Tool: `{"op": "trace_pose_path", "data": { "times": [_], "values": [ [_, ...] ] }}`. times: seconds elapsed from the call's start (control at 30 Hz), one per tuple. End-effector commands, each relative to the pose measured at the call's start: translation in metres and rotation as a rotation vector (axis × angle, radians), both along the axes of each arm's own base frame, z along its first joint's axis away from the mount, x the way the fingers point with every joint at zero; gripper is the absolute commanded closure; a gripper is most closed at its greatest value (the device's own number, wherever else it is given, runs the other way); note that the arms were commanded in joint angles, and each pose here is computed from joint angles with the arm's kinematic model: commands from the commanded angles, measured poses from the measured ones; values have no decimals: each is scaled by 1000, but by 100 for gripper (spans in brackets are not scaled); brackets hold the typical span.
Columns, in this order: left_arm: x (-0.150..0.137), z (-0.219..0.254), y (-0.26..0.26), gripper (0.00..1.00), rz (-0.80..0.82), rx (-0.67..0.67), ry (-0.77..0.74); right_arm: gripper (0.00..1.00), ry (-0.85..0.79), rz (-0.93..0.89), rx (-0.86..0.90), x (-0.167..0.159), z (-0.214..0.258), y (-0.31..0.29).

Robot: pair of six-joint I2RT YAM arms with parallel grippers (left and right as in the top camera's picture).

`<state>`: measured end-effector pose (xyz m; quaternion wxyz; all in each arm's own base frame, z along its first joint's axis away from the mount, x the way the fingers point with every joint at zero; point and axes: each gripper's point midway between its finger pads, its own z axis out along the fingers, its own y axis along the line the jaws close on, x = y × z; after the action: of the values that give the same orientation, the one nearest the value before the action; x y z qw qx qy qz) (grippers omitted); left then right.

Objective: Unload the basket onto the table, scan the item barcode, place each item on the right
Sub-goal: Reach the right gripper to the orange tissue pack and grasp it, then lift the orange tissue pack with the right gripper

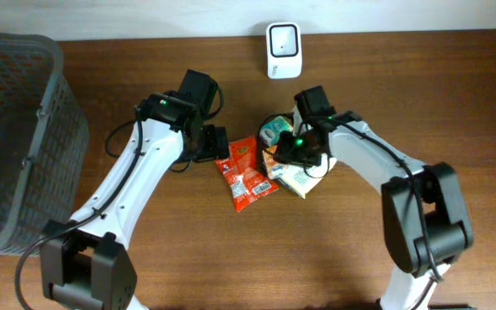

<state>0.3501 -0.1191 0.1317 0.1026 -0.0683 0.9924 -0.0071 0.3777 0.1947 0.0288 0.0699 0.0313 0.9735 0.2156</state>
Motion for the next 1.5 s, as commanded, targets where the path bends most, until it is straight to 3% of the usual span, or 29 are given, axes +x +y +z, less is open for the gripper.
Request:
{"op": "trace_pose_path", "data": {
  "times": [0.0,0.03,0.17,0.3,0.33,0.4,0.5,0.73,0.77,0.87,0.97,1.03,1.13,1.3,1.47],
  "values": [
    [0,-4,3,1,16,16,9,90,10,0,-53,0,-13,-2],
    [0,-4,3,1,17,16,9,96,14,-5,-53,0,-10,-5],
    [0,-4,3,1,17,16,8,96,68,-38,-67,-7,21,-25],
    [2,-4,3,1,16,14,1,94,75,62,-64,-16,74,-41],
    [2,-4,3,1,17,13,1,83,75,75,-68,-17,76,-44],
    [3,-4,2,1,17,13,-2,48,79,91,-78,-18,73,-46],
    [4,-4,2,1,17,11,-5,26,93,94,-118,-18,62,-48],
    [3,-4,2,1,16,12,-2,18,100,87,-120,-17,59,-48],
    [3,-4,2,1,16,12,-2,0,100,79,-123,-16,59,-49],
    [3,-4,2,1,16,12,-2,2,99,94,-126,-18,59,-48],
    [3,-4,2,1,16,13,-3,16,93,222,-142,-31,55,-39],
    [3,-4,2,1,16,13,-3,33,135,258,-128,-47,52,-27],
    [3,-4,2,1,16,12,-3,34,129,333,-168,-57,50,-15],
    [4,-4,12,1,36,43,-4,34,76,397,-507,-61,39,-39],
    [3,-6,30,1,126,-64,55,36,46,373,-611,-58,23,-54]
  ]
}}
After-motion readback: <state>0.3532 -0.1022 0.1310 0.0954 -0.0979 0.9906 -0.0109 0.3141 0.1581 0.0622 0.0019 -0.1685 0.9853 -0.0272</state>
